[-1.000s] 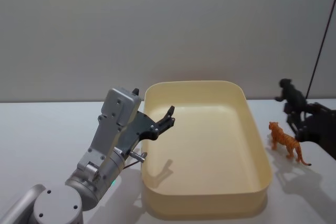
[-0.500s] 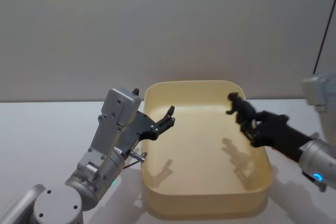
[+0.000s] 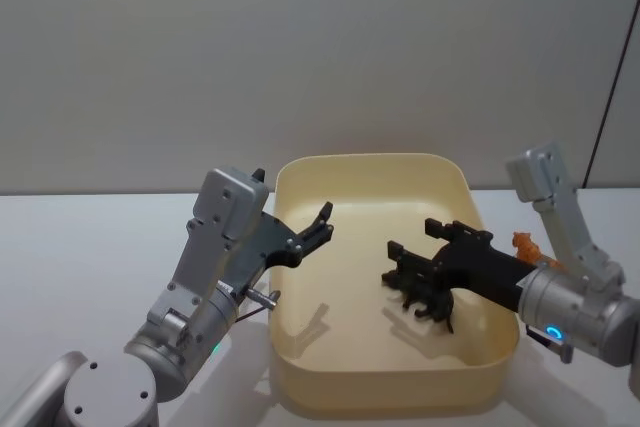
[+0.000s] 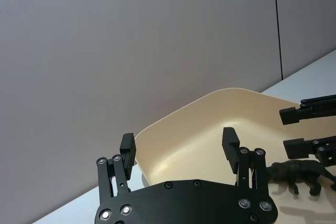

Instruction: Pick up the toy alternately with two hands and place it into the central storage box.

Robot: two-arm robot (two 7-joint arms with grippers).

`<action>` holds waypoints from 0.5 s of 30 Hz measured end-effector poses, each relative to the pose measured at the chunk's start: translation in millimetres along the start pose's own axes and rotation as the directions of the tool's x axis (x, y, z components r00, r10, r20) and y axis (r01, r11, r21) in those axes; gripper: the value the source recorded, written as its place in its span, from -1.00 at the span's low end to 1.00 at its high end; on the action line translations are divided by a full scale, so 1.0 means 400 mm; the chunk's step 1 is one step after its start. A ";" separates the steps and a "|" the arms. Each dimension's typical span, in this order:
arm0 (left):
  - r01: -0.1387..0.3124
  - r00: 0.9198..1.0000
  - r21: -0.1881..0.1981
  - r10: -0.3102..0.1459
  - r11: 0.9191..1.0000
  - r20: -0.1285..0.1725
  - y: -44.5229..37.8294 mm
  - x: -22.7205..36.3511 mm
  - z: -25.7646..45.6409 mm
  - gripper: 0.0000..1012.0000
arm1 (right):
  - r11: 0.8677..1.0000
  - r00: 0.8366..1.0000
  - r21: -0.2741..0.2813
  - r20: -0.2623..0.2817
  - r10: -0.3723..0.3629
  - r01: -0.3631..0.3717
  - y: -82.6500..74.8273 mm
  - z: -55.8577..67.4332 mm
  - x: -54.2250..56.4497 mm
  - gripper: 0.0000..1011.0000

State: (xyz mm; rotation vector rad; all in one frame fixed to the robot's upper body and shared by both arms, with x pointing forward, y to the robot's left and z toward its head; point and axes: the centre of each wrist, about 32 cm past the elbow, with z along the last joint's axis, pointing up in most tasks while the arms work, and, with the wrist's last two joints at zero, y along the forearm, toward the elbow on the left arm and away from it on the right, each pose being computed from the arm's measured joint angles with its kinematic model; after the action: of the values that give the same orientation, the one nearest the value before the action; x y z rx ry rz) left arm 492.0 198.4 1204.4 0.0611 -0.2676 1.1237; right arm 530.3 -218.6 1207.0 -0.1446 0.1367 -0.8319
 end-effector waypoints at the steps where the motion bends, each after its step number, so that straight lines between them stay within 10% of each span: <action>1: 0.000 1.000 0.000 0.000 1.000 0.000 0.000 0.000 0.000 0.98 | 1.000 1.000 -0.003 -0.001 0.003 -0.003 0.003 0.000 0.000 0.45; 15: 0.000 1.000 0.000 0.000 1.000 0.000 0.000 0.000 0.000 0.98 | 1.000 1.000 0.008 -0.009 -0.012 0.012 -0.021 0.008 0.007 0.98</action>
State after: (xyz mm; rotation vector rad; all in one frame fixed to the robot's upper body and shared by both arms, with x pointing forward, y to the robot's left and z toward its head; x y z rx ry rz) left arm 492.0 198.4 1204.4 0.0611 -0.2677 1.1237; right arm 526.7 -226.0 1211.6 -0.1345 0.1407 -0.8455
